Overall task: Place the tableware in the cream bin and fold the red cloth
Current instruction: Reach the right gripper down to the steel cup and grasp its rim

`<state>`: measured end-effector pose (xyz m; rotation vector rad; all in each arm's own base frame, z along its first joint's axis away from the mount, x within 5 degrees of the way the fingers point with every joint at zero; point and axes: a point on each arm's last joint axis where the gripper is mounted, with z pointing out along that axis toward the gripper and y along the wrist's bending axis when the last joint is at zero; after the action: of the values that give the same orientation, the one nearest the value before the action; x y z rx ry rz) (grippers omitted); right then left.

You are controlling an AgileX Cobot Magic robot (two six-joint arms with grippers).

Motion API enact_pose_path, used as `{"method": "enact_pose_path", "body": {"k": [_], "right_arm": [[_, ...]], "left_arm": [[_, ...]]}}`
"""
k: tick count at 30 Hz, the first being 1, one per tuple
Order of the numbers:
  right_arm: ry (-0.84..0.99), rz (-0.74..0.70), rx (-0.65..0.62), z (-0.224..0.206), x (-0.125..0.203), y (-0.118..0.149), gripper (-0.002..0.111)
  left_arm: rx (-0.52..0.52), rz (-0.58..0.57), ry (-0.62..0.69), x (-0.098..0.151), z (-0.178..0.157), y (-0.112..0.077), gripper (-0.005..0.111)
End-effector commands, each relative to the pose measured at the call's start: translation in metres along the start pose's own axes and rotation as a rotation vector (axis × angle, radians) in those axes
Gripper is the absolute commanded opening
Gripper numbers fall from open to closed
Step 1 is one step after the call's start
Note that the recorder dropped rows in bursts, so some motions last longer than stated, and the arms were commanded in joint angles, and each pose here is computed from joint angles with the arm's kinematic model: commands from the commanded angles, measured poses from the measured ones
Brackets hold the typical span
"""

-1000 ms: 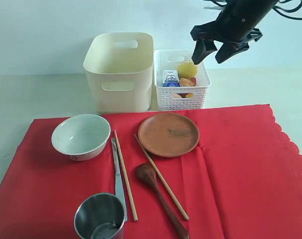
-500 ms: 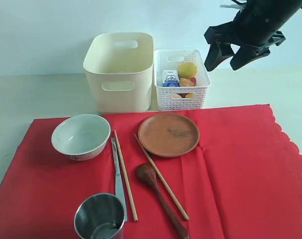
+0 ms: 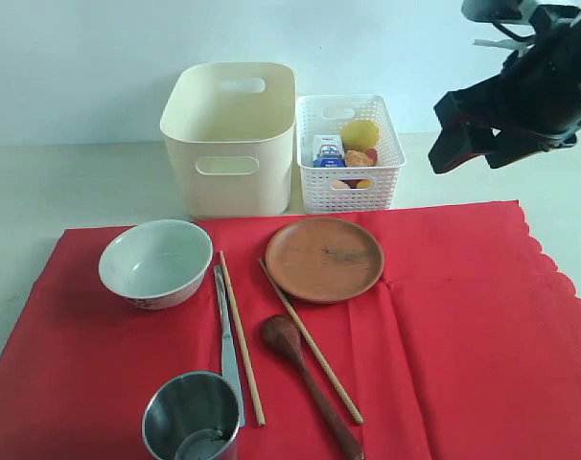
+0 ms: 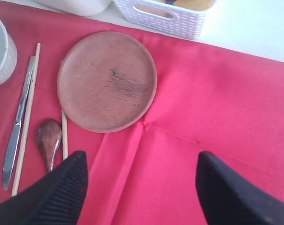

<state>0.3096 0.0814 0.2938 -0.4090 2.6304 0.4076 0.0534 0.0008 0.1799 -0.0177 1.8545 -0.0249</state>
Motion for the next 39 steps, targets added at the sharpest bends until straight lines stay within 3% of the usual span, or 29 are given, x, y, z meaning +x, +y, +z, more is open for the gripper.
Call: {"method": "enact_pose_path", "body": {"k": [1, 9, 20, 30, 39], "right_arm": [[-0.064, -0.008, -0.040, -0.014, 0.008, 0.007, 0.063], [-0.133, -0.057, -0.230, -0.020, 0.014, 0.029, 0.063], [-0.088, -0.241, -0.329, -0.009, 0.024, 0.090, 0.063], [-0.055, -0.361, -0.360, -0.005, 0.034, 0.119, 0.063], [0.156, -0.511, -0.428, 0.060, 0.059, 0.163, 0.063]], "left_arm": [[0.001, -0.001, -0.016, -0.001, -0.001, 0.000, 0.000], [0.001, -0.001, -0.016, -0.001, -0.001, 0.000, 0.000], [0.001, -0.001, -0.016, -0.001, -0.001, 0.000, 0.000], [0.001, -0.001, -0.016, -0.001, -0.001, 0.000, 0.000], [0.001, -0.001, -0.016, -0.001, -0.001, 0.000, 0.000]]}}
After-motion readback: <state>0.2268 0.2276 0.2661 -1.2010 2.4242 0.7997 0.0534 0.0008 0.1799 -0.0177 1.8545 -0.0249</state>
